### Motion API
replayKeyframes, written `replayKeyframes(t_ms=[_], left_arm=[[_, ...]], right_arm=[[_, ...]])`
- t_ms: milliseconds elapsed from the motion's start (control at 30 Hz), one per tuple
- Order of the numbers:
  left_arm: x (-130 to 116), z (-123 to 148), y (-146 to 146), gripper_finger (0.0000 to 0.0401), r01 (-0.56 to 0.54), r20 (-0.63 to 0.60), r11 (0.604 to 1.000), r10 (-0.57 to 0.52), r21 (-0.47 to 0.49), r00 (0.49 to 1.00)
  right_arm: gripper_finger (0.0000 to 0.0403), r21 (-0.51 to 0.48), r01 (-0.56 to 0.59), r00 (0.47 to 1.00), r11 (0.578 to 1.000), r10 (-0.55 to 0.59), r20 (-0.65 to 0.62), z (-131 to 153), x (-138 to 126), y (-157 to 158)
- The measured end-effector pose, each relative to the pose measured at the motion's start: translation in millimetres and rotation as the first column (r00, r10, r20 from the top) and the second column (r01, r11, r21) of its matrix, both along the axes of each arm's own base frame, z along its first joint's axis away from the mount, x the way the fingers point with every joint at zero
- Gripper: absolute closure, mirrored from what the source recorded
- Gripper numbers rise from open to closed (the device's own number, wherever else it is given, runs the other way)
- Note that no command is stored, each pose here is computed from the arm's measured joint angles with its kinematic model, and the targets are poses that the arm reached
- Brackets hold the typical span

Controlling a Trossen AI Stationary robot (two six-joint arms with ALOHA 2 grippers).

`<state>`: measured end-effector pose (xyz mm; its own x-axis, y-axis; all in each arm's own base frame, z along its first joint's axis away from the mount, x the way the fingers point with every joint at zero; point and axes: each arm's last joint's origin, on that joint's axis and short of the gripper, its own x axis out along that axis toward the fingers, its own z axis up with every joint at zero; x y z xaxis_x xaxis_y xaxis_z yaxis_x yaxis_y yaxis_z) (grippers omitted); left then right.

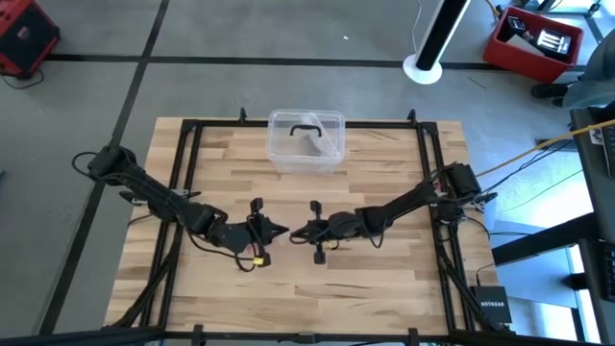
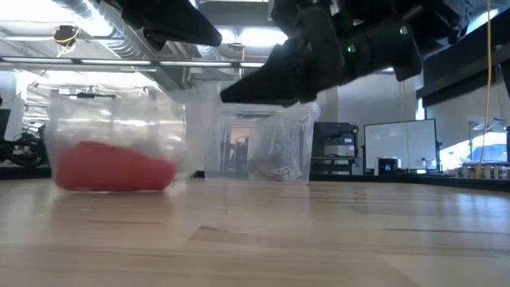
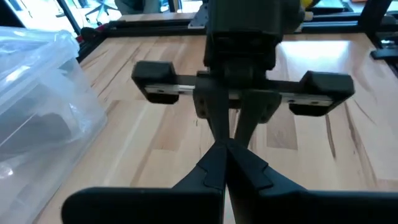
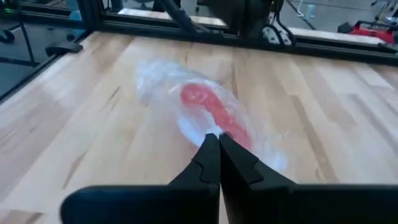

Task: Roll bandage
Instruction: Close the transparent zip bag

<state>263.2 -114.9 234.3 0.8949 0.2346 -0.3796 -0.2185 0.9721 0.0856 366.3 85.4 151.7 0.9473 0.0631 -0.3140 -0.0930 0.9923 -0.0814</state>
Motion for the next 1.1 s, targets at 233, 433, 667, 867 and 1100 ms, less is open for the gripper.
replayKeyframes(t_ms=[233,433,667,867,1100], left_arm=[[-1,-1,0,0.0401,-0.023,-0.001,0.999,0.023,-0.048,1.0],[-3,-7,0,0.0382,-0.033,-0.043,0.986,0.026,-0.162,0.999],[-11,-18,1,0.0306,-0.131,-0.143,0.959,0.097,-0.252,0.985],[-10,-29,-10,0.0277,-0.127,-0.173,0.951,0.08,-0.283,0.982],[0,-66,-19,0.0274,-0.159,-0.266,0.959,0.094,-0.233,0.959]], right_arm=[[0.0401,0.005,0.008,1.0,1.0,-0.008,0.003,-3,1,0],[0.0401,0.005,-0.002,1.0,1.0,0.002,0.024,5,5,1],[0.0388,0.007,0.004,1.0,1.0,-0.004,-0.016,2,4,1],[0.0327,-0.115,-0.034,0.972,0.993,0.005,-0.237,-19,-6,-1],[0.026,-0.336,-0.116,0.957,0.935,0.015,-0.289,-33,-10,-5]])
